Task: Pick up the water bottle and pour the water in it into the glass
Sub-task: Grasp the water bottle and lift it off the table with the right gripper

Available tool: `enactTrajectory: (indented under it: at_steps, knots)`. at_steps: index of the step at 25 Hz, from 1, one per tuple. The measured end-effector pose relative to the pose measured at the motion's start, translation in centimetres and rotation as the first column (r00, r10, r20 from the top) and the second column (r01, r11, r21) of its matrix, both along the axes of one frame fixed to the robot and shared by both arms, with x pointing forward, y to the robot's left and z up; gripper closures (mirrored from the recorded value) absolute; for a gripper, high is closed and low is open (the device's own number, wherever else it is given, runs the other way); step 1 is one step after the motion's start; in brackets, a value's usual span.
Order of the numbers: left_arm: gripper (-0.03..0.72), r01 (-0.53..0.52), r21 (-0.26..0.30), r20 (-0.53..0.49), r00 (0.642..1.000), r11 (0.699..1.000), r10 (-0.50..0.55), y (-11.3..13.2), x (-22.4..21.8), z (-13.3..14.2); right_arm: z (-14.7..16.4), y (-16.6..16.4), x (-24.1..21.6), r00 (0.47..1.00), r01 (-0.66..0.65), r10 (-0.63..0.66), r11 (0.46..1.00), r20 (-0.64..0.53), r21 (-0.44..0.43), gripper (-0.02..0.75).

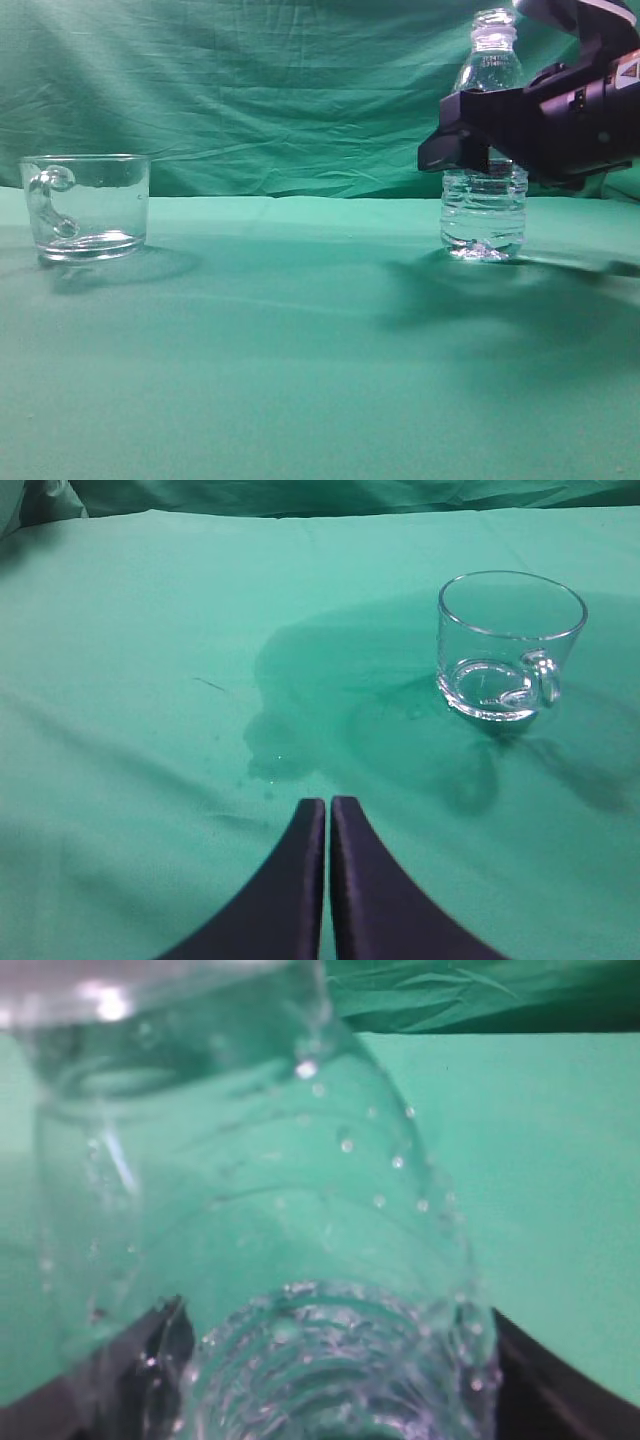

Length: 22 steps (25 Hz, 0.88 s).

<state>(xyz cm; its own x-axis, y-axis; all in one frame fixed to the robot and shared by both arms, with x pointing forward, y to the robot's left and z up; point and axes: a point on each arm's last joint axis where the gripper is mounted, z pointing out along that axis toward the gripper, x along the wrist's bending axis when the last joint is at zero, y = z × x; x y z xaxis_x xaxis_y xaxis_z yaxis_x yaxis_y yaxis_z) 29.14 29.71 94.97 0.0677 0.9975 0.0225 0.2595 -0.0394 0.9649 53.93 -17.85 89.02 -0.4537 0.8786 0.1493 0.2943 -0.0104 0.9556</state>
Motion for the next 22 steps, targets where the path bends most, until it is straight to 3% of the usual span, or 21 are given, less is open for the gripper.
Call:
enactTrajectory:
  at_steps: [4,9,16,22]
  knots:
    - [0.688,0.0,0.0,0.0,1.0,1.0,0.0,0.0,0.0,0.0,-0.3,0.0,0.0,0.999,-0.013,0.014,0.999,0.034,-0.038,0.372]
    - [0.688,0.0,0.0,0.0,1.0,1.0,0.0,0.0,0.0,0.0,-0.3,0.0,0.0,0.999,-0.018,0.02,0.999,0.037,-0.052,0.475]
    - [0.688,0.0,0.0,0.0,1.0,1.0,0.0,0.0,0.0,0.0,0.0,0.2,-0.1,0.999,-0.042,0.044,0.997,0.031,-0.066,0.47]
    - [0.688,0.0,0.0,0.0,1.0,1.0,0.0,0.0,0.0,0.0,4.8,1.3,0.4,0.986,-0.143,0.155,0.977,0.064,-0.159,0.47]
